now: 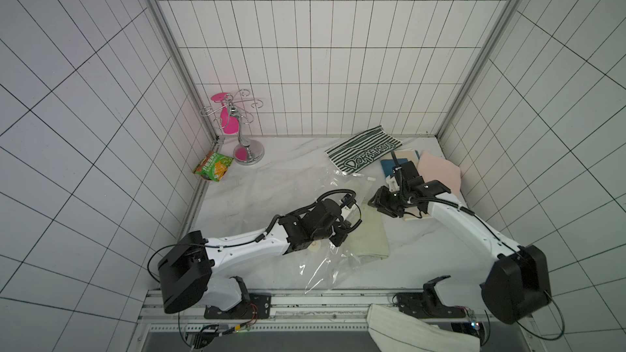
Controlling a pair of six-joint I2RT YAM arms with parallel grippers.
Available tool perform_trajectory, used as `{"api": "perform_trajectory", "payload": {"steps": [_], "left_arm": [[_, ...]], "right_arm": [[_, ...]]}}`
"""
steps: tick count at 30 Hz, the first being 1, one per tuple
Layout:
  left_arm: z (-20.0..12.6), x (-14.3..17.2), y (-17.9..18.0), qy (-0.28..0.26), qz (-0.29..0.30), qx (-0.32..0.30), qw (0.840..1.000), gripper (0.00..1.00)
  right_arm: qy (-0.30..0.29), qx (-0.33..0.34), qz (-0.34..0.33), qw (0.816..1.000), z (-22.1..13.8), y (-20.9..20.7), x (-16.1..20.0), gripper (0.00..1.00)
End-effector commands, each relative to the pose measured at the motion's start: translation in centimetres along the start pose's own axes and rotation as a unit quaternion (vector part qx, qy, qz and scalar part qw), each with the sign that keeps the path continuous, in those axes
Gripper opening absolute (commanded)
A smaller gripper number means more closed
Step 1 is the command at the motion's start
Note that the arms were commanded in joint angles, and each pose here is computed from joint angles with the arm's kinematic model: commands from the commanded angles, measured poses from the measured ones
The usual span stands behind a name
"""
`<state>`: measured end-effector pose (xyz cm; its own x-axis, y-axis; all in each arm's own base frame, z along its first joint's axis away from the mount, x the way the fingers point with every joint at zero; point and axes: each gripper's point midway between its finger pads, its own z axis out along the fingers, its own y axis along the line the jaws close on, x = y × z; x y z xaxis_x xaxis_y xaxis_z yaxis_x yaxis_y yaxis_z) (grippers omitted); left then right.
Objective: Place the folded towel into the vacuum bag
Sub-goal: Place the towel in the vacuum bag.
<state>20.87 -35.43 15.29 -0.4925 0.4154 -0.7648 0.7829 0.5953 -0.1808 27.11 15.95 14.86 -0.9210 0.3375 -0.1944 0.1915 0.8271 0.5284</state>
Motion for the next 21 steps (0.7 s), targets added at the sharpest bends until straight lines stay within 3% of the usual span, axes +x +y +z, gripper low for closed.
{"api": "perform_trajectory", "payload": {"steps": [1, 7, 14, 16, 19, 21], "left_arm": [[-0.2, -2.4, -0.7, -0.032, -0.021, 0.019, 0.999, 0.0], [-0.1, -2.1, -1.0, -0.027, -0.027, 0.027, 0.999, 0.0], [0.2, -1.4, -0.8, -0.019, -0.034, 0.024, 0.999, 0.0], [0.5, -1.1, -0.7, -0.013, -0.035, 0.024, 0.999, 0.0], [0.8, -0.5, -0.7, -0.002, -0.031, 0.025, 0.999, 0.0], [0.9, -0.1, -1.0, 0.01, -0.024, 0.033, 0.999, 0.0]], "right_arm": [[0.034, 0.026, -0.033, 0.999, 1.3, -2.2, 4.3, 0.29], [0.032, 0.019, -0.045, 0.998, 4.4, -0.4, 5.0, 0.47], [0.031, 0.044, -0.01, 0.998, 9.8, -1.3, 5.2, 0.45], [0.041, 0.043, 0.004, 0.998, 11.4, -1.7, 5.5, 0.33], [0.057, 0.023, 0.001, 0.998, 11.5, -1.0, 5.8, 0.0], [0.052, -0.013, -0.019, 0.998, 9.4, 1.2, 5.4, 0.0]]}}
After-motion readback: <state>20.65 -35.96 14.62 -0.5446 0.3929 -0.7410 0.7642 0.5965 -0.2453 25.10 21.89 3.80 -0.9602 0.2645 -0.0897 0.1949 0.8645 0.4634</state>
